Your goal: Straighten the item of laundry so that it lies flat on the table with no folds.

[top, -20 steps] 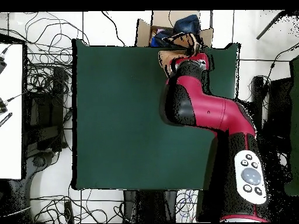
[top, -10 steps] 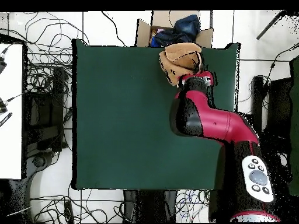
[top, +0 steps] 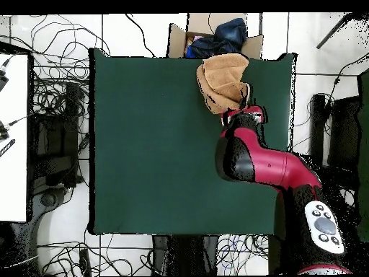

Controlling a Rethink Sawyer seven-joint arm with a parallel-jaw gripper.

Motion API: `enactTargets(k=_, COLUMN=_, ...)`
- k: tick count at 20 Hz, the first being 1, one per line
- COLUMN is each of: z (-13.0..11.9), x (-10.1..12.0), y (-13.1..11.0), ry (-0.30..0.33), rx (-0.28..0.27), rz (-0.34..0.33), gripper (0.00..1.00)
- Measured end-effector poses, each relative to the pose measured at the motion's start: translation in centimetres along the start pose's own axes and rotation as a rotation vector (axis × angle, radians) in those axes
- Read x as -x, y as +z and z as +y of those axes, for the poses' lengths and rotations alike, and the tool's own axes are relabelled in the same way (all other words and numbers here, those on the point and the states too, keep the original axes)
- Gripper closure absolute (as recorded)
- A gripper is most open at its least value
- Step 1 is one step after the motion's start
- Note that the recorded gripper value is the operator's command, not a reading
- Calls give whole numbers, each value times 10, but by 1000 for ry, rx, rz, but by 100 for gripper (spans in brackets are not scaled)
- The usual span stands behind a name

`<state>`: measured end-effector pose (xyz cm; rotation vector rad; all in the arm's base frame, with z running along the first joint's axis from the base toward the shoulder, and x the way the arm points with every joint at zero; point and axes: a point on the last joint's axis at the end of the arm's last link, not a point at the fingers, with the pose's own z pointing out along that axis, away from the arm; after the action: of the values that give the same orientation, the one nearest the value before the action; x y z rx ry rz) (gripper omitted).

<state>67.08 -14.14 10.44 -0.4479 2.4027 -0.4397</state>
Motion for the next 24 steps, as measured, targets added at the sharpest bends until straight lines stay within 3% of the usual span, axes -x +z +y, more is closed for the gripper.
enactTargets(k=15, z=36, x=-17, y=-6, ry=-20, rx=54, rz=41, gripper=100)
enactTargets(k=24, z=38, x=-70, y=5, ry=-28, rx=97, rz=95, gripper=100)
